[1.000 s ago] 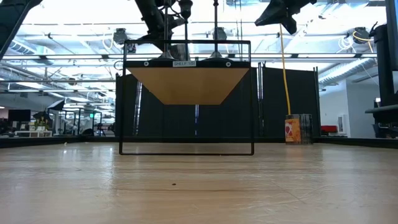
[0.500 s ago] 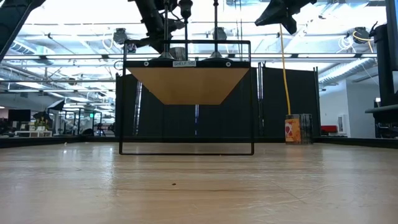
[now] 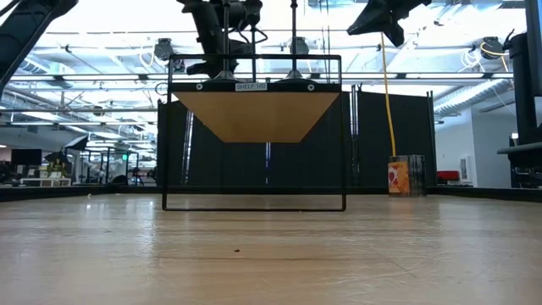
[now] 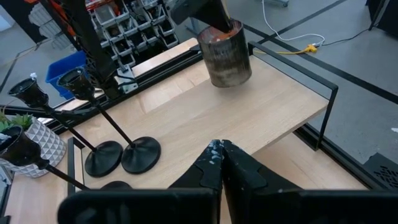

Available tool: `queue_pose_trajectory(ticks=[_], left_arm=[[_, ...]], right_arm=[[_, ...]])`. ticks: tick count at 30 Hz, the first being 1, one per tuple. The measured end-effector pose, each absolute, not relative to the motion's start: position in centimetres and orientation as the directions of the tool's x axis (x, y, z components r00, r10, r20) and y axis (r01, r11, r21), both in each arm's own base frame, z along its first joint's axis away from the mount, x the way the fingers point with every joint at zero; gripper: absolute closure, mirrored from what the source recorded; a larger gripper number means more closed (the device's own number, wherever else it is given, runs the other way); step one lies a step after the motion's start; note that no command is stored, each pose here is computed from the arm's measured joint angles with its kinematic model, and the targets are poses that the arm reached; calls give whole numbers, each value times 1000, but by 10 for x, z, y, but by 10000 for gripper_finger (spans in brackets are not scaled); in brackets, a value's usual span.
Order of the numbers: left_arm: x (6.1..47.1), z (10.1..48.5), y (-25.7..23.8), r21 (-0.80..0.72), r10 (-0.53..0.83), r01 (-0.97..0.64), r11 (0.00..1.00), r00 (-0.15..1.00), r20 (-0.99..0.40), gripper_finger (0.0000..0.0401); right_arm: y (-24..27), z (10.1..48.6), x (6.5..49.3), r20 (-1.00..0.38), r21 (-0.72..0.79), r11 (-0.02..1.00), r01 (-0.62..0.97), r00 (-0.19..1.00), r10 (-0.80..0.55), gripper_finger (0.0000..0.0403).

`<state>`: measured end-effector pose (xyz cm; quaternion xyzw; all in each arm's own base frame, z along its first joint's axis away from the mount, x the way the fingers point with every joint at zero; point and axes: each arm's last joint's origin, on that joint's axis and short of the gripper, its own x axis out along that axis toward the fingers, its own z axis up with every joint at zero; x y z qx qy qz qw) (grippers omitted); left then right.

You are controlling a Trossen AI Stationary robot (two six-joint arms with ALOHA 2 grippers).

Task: Pick & Place candle stick holders
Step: Put the left orange scented candle on the shelf

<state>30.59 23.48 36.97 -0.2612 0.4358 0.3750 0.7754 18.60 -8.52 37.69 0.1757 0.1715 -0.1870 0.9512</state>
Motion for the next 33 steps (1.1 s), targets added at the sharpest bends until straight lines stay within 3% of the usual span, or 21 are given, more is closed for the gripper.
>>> queue_pose_trajectory(ticks=[33], left_arm=[[321, 355, 239, -49, 368, -805, 591, 323, -872, 389]], right_arm=[[-85, 377, 186, -392, 269, 870, 414, 872, -294, 403]])
